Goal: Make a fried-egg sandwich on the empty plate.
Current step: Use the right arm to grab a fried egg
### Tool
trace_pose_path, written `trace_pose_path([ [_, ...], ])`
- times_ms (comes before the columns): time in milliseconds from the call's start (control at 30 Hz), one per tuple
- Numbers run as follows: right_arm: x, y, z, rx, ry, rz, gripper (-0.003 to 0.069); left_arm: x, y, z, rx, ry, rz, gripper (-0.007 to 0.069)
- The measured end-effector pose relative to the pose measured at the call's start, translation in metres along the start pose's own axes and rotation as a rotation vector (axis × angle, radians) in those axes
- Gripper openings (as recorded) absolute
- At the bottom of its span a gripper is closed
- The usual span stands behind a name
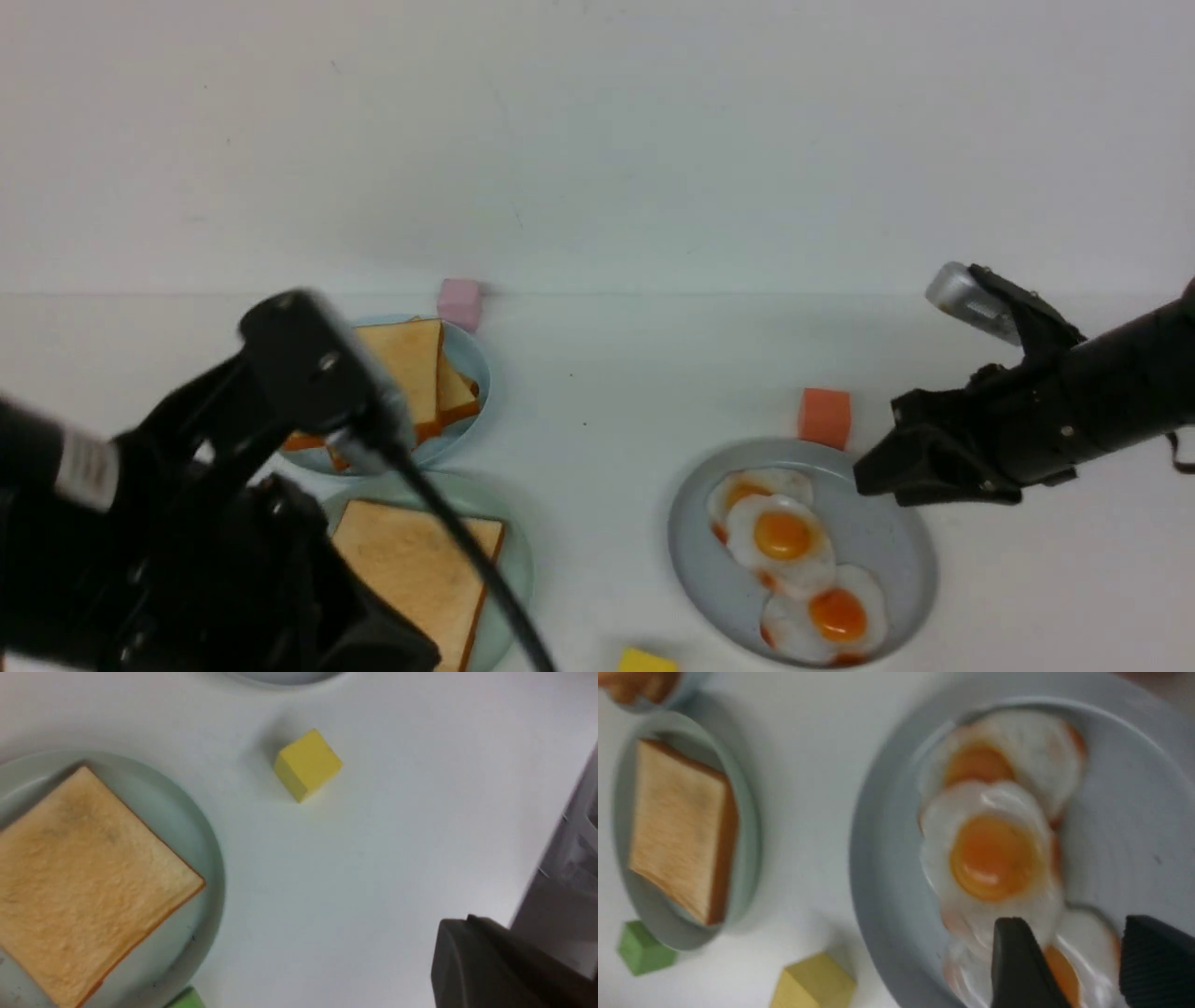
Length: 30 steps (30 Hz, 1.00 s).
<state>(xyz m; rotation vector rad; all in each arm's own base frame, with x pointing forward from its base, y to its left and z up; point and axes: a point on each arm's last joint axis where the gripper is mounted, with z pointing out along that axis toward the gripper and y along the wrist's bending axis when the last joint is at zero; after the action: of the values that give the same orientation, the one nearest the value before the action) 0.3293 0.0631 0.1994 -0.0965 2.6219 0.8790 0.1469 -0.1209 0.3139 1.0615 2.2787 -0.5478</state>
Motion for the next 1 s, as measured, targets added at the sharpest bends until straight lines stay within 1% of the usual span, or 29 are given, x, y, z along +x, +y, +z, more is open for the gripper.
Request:
trace_pose_path([
  [100, -0.004, -0.006, 0.014, -0.040, -0.005, -0.006, 0.0329, 0.009, 0.000, -0.002, -0.045, -0.068, -0.002, -0.0013],
  [200, -0.009, -0.013, 0.026, -0.052, 0.004, -0.008, 0.0329, 0.011, 0.000, -0.003, -0.063, -0.099, 0.002, -0.0013],
  [533, -0.015, -0.032, 0.058, -0.087, 0.084, 0.022, 0.0329, 0.011, 0.000, -0.003, -0.061, -0.095, -0.001, -0.0013],
  [767, -0.010, -0.036, 0.065, -0.104, 0.119, 0.028, 0.0322, 0.012, 0.000, -0.003, -0.058, -0.091, -0.001, -0.0013],
  [867, -0.009, -0.038, 0.067, -0.107, 0.130, 0.029, 0.0297, 0.012, 0.000, -0.003, -0.058, -0.091, -0.001, -0.0013],
  [933, -0.008, -0.039, 0.069, -0.107, 0.136, 0.033, 0.0267, 0.012, 0.000, -0.003, -0.058, -0.091, -0.001, -0.0013],
  [1000, -0.009, -0.039, 0.069, -0.109, 0.137, 0.032, 0.0220, 0.012, 0.000, -0.003, -0.058, -0.091, -0.001, -0.0013],
])
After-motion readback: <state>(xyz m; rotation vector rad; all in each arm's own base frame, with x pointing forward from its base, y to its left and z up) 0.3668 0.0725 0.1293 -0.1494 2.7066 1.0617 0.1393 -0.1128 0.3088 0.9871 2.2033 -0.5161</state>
